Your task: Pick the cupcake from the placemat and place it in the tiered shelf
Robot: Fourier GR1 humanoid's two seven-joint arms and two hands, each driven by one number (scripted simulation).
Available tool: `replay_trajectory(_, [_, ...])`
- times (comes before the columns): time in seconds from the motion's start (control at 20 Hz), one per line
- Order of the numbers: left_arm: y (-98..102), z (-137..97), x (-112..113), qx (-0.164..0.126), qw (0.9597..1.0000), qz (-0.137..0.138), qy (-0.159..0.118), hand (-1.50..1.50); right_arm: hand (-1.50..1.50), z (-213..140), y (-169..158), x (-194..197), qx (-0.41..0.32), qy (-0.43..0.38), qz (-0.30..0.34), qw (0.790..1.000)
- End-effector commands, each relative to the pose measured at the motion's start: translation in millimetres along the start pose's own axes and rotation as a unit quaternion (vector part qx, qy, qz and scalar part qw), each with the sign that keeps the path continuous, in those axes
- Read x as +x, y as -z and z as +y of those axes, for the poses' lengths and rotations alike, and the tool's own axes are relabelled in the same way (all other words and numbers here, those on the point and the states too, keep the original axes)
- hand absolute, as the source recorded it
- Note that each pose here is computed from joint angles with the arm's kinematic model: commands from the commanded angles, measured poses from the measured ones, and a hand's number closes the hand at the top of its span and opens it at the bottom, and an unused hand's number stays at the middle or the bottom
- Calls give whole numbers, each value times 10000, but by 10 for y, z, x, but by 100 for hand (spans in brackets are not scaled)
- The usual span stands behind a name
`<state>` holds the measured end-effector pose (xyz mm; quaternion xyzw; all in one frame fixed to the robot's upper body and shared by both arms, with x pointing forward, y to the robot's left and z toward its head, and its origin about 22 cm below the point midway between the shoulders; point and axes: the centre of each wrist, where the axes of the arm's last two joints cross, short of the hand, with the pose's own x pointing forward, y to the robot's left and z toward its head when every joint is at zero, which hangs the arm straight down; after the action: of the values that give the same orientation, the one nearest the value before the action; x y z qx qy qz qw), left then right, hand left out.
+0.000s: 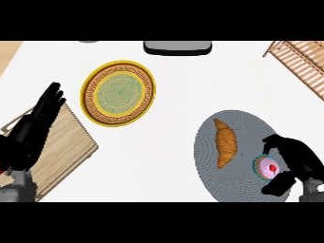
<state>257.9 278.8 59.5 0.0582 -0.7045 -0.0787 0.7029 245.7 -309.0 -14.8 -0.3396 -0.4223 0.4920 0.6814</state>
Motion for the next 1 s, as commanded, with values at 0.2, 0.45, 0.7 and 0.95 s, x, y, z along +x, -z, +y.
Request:
replay_trajectory(0.2, [-51, 64, 36, -66, 10000, -15, -17, 0, 150, -312, 174, 146, -1331, 455, 707, 9875])
replay_trajectory(0.45, [26, -57, 102, -270, 9995, -177, -6, 0, 150, -601, 450, 358, -1955, 1506, 3082, 9188])
replay_trajectory(0.7, [65, -199, 143, -567, 9981, -257, 3, 0, 150, -1343, 591, 909, -3466, 2396, 3682, 8288])
replay_trajectory(0.95, [124, -201, 184, -633, 9974, -335, 60, 0, 150, -1943, 654, 1298, -4684, 1991, 4190, 7519])
